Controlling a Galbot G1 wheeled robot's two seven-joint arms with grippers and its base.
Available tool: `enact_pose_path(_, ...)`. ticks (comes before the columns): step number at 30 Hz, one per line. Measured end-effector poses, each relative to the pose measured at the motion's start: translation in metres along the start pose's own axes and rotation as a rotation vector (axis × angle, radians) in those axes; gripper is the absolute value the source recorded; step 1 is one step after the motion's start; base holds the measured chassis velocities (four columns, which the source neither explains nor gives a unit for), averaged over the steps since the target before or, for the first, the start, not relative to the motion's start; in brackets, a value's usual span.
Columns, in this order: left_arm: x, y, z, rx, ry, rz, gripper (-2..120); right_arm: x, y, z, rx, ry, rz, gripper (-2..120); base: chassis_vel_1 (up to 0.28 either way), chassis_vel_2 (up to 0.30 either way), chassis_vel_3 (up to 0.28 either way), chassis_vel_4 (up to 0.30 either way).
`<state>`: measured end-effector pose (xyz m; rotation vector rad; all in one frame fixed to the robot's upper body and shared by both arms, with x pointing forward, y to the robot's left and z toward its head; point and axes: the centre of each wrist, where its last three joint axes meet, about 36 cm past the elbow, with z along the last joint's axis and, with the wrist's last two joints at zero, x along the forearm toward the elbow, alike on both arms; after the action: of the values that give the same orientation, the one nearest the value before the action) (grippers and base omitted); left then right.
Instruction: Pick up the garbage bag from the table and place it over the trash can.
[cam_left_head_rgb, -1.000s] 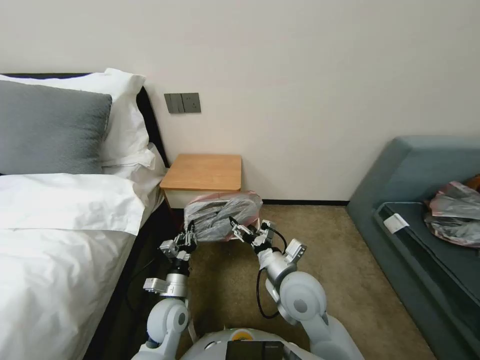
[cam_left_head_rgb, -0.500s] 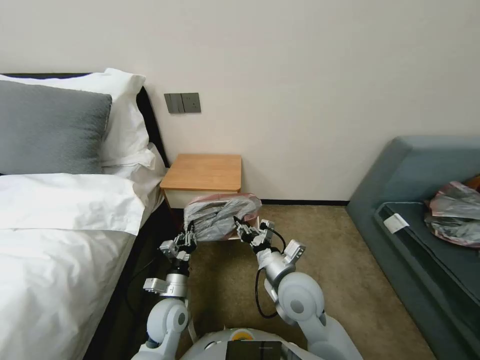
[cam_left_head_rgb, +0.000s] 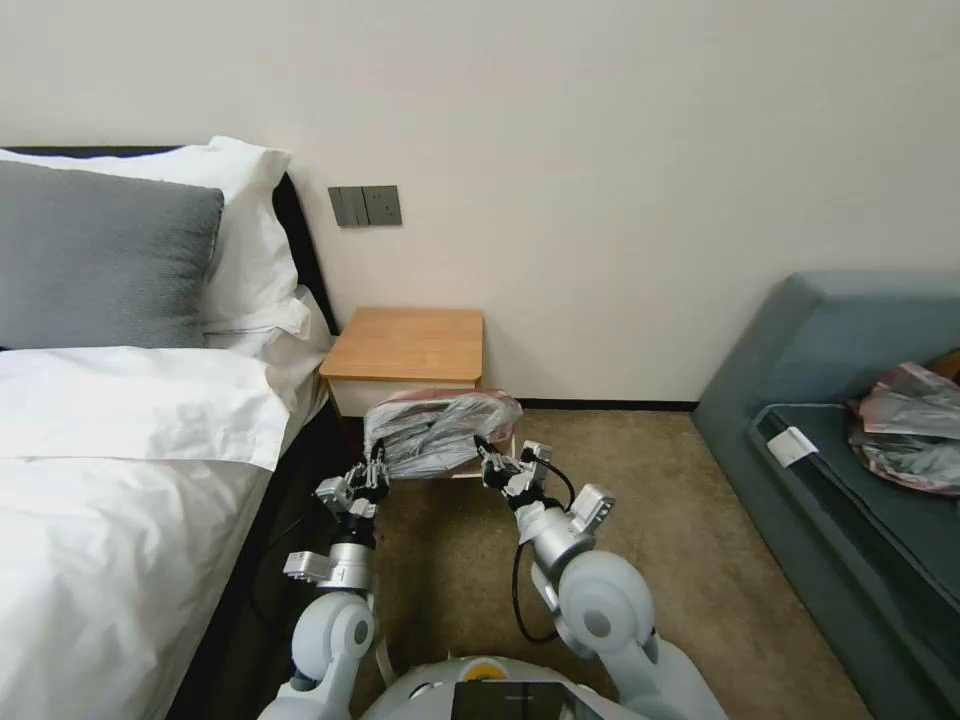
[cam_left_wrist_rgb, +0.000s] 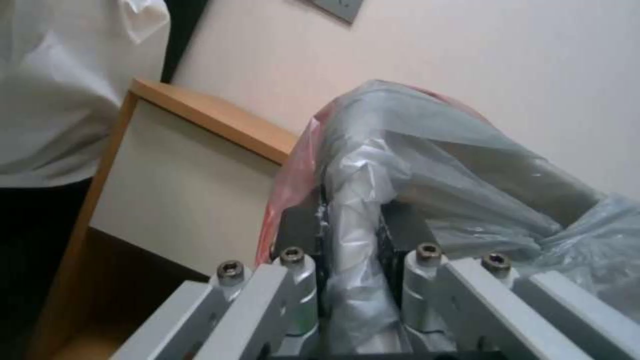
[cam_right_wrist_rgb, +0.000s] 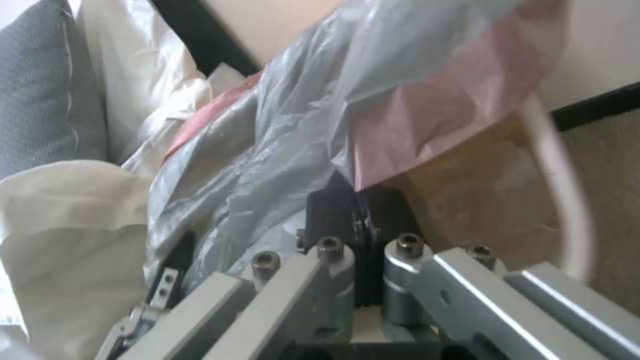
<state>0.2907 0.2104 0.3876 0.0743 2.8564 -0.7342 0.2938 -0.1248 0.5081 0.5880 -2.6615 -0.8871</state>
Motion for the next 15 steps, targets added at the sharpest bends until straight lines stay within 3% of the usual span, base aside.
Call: enact_pose_path(15,-0.007,0.003,-0.009,0.033,-0.013,-0.081,11,0.02,0.004,0.004,0.048,-0.008,0.012,0,0.0,0.0,0.0,0.0)
